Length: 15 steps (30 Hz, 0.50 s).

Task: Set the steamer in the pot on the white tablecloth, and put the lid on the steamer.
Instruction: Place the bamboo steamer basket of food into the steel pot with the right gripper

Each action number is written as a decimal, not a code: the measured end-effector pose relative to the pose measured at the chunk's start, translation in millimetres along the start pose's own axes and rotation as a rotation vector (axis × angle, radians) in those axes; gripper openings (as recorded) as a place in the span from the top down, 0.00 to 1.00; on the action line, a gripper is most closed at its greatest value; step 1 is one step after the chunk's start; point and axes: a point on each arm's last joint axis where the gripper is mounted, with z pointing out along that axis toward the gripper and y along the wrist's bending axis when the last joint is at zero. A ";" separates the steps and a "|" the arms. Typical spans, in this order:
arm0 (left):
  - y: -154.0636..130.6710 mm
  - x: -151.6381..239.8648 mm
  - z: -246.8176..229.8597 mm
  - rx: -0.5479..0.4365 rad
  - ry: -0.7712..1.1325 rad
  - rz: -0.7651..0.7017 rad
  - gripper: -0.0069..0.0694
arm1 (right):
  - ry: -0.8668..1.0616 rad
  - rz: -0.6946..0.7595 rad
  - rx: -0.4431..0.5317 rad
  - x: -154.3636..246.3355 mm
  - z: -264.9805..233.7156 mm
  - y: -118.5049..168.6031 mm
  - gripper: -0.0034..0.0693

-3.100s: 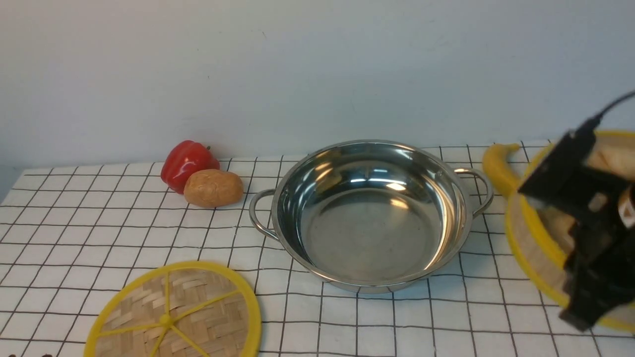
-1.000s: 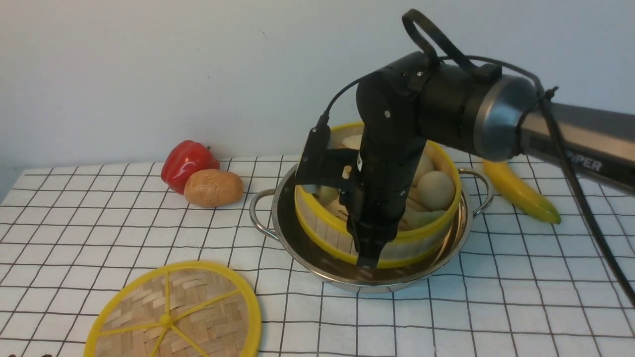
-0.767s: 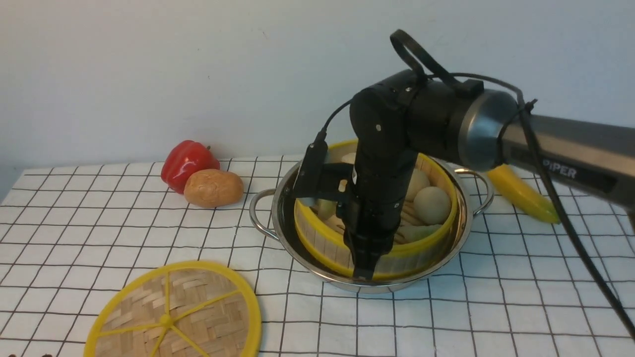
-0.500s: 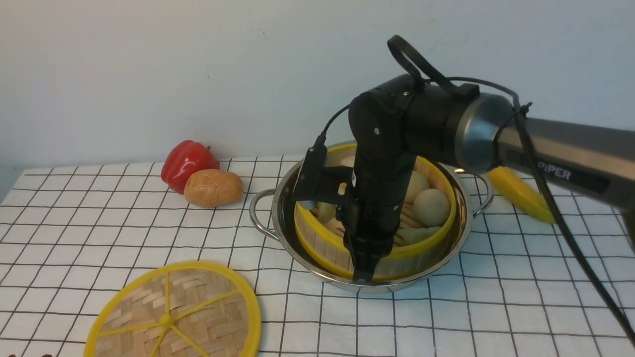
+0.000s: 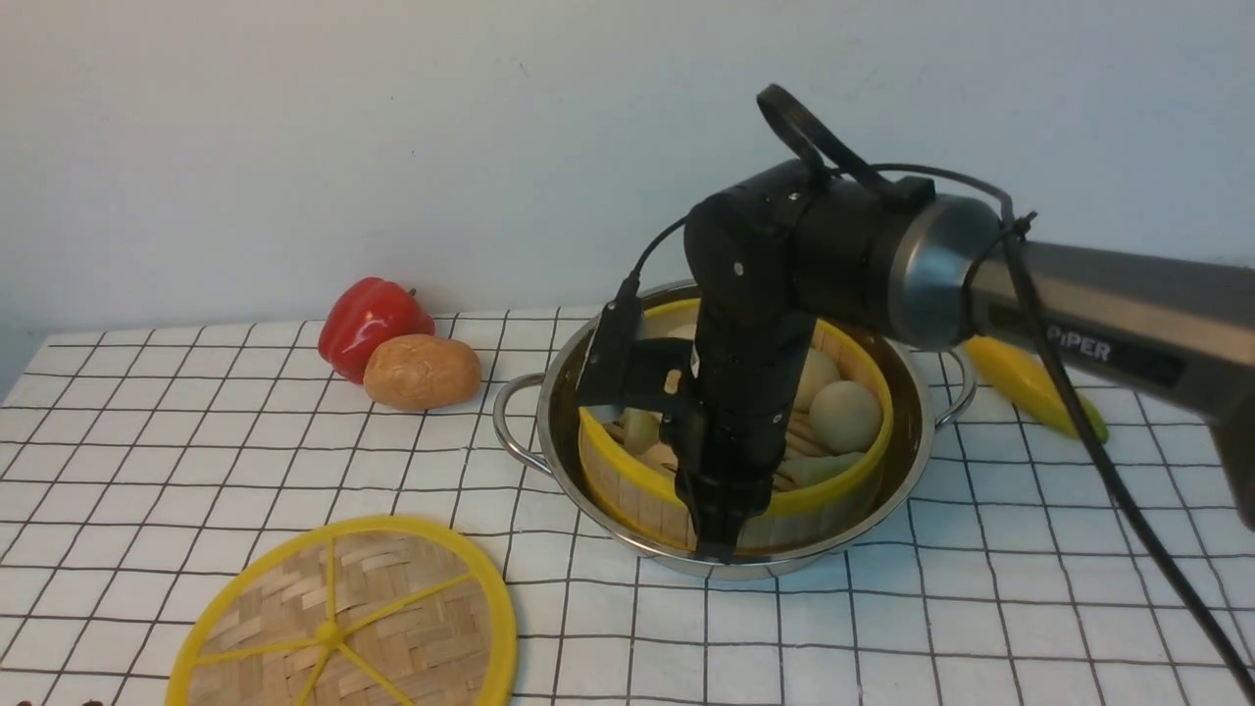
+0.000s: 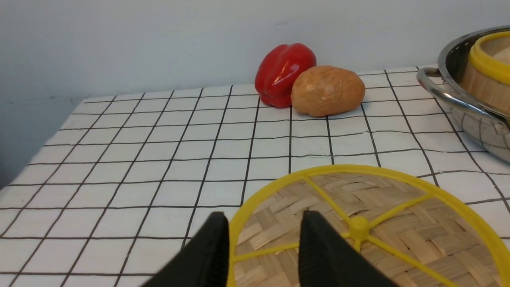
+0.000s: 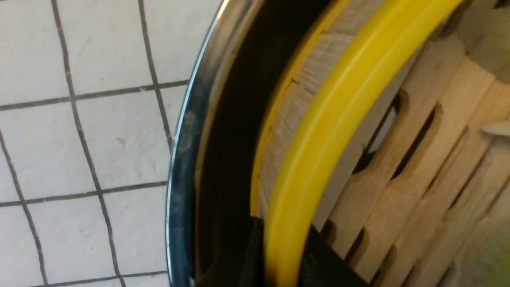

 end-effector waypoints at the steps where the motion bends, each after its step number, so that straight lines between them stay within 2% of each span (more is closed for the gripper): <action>1: 0.0 0.0 0.0 0.000 0.000 0.000 0.59 | 0.000 -0.001 0.003 0.0 0.0 -0.2 0.73; 3: 0.0 0.0 0.0 0.000 0.000 0.000 0.59 | 0.000 -0.001 0.003 0.0 0.0 -0.2 0.67; 5: 0.0 0.0 0.0 0.000 0.000 0.000 0.59 | -0.006 -0.003 0.012 -0.7 -0.5 -1.2 0.55; 8: 0.0 0.0 0.0 0.000 0.000 0.000 0.59 | -0.006 -0.009 0.029 -0.7 -1.9 -2.6 0.47; 15: 0.0 0.0 0.0 0.000 0.000 0.000 0.59 | -0.059 0.010 0.072 0.4 -31.7 -0.8 0.41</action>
